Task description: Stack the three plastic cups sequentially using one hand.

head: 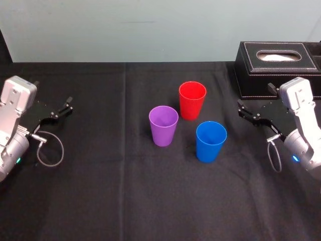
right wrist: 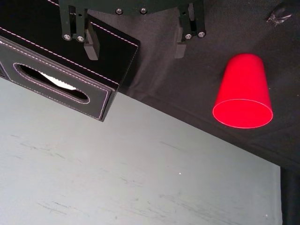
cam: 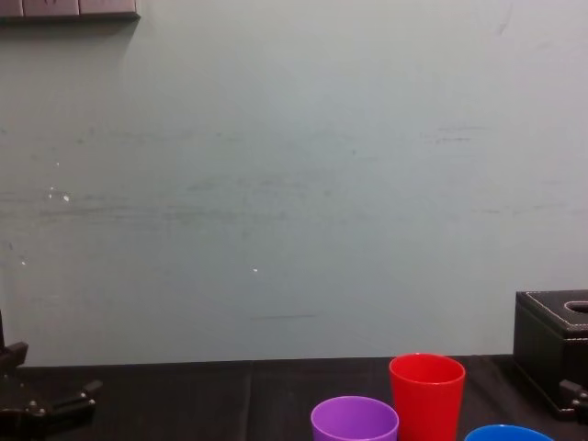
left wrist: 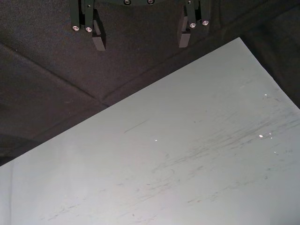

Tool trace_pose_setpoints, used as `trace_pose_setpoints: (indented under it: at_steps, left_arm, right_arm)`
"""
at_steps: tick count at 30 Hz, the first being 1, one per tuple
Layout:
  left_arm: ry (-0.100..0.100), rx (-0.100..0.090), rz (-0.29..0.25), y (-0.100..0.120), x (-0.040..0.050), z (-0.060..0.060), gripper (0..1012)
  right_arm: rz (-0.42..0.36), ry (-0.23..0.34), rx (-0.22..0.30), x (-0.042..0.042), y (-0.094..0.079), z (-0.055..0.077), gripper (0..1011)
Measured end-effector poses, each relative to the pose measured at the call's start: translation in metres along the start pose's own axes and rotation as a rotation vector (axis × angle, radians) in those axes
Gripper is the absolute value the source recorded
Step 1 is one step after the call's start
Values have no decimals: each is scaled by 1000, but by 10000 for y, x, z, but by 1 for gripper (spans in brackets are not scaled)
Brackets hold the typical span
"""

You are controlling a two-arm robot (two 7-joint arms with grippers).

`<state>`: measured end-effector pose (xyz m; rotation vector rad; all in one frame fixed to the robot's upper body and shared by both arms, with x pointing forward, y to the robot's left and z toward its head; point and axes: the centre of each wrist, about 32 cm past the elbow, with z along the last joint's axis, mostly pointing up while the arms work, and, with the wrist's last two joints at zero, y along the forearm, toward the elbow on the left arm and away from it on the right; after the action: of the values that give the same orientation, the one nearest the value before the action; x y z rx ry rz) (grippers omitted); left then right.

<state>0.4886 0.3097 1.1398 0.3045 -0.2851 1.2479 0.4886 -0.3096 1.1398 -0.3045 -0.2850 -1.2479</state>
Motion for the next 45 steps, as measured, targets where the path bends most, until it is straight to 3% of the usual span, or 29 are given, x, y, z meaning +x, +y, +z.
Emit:
trace_pose_setpoints:
  at_steps: [10, 18, 25, 29, 31, 35, 36, 41, 45]
  left_arm:
    - [0, 0, 0, 0, 0, 0, 1005]
    - [0, 0, 0, 0, 0, 0, 1005]
    - [0, 0, 0, 0, 0, 0, 1005]
    - [0, 0, 0, 0, 0, 0, 1005]
    - [0, 0, 0, 0, 0, 0, 1005]
    - [0, 0, 0, 0, 0, 0, 1005]
    - [0, 0, 0, 0, 0, 0, 1005]
    - [0, 0, 0, 0, 0, 0, 1005]
    - [0, 0, 0, 0, 0, 0, 1005]
  right_arm:
    - [-5, 24, 35, 37, -39, 14, 1004]
    - [23, 72, 53, 101, -271, -35, 1004]
    - [97, 130, 61, 155, -533, -146, 1004]
    - [217, 167, 91, 161, -674, -218, 1004]
    - [261, 180, 100, 144, -704, -240, 1004]
    - [373, 208, 116, 27, -766, -291, 1004]
    - [373, 208, 116, 27, -766, -291, 1004]
    - [438, 230, 124, -141, -791, -309, 1004]
    - [453, 228, 126, -192, -793, -308, 1004]
